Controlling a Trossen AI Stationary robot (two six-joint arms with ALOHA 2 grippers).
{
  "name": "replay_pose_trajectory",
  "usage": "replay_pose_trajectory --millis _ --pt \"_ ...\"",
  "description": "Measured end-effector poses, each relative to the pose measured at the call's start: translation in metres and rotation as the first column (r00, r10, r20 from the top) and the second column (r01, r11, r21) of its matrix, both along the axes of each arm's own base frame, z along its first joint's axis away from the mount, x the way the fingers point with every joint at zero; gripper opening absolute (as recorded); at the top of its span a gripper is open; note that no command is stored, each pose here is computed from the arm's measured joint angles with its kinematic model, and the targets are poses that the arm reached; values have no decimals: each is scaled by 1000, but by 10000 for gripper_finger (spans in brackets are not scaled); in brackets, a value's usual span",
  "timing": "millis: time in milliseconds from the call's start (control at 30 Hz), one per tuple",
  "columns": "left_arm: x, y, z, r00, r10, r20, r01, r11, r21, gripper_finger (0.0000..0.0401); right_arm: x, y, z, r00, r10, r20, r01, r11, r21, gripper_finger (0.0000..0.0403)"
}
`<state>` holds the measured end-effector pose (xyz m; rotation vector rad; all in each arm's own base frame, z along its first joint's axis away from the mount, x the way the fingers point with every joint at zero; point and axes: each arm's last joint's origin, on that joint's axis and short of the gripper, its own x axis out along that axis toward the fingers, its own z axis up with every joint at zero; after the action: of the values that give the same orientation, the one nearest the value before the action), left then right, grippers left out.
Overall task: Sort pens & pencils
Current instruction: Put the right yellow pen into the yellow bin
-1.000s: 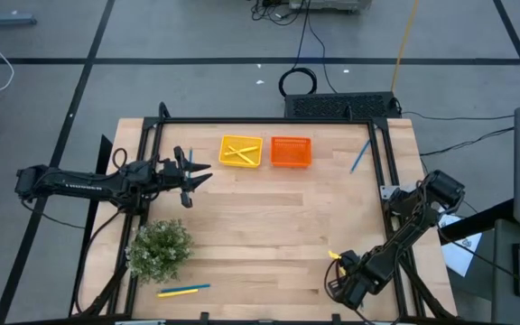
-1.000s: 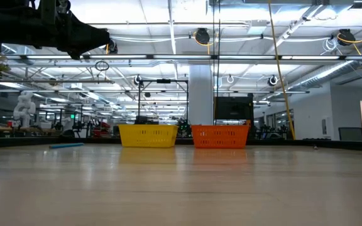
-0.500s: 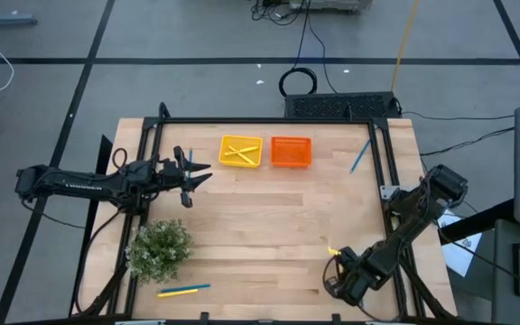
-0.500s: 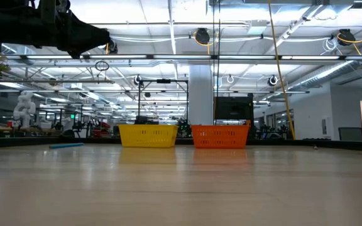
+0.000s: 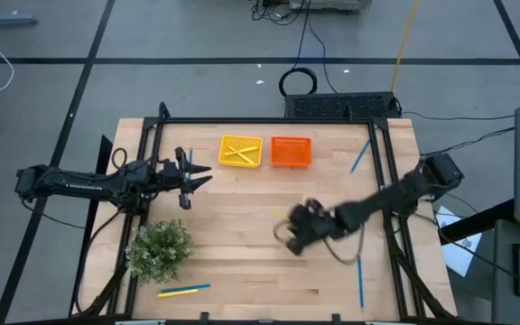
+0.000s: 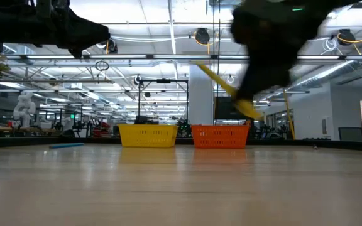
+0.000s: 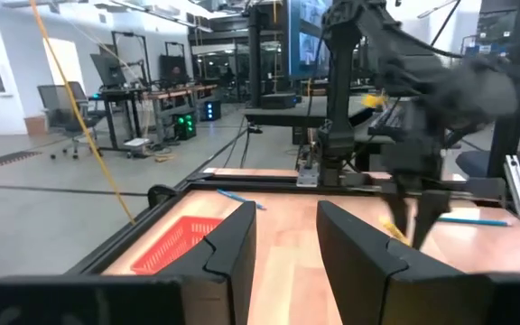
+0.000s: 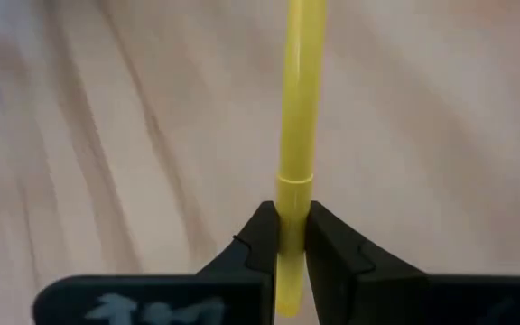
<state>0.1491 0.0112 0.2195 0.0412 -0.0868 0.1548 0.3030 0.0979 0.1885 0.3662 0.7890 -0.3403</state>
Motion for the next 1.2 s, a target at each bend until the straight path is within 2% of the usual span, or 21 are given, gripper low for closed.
replay_pose_trajectory --millis 100,200,333,500,800,1000,1200 --pt "0 -1 0 999 -33 -1 33 999 1 122 27 -30 18 973 123 194 -98 986 -134 23" --pt "0 -3 3 995 -100 28 100 995 0 122 42 -57 35 910 247 332 -162 951 -264 23" --pt "4 -3 5 991 -115 67 116 993 -11 122 51 -82 50 817 355 455 -217 920 -328 23" --pt "16 0 0 996 -67 63 67 998 -7 122 50 -90 48 817 382 432 -242 907 -344 23" --pt "46 6 7 995 -53 -88 47 996 -75 122 44 -107 35 835 359 418 -208 908 -365 23" --pt "48 1 6 993 -75 -95 67 994 -86 122 43 -111 33 846 343 407 -200 914 -353 23" --pt "58 -6 3 993 -110 -52 106 992 -75 122 49 -110 27 834 346 430 -194 914 -357 23"
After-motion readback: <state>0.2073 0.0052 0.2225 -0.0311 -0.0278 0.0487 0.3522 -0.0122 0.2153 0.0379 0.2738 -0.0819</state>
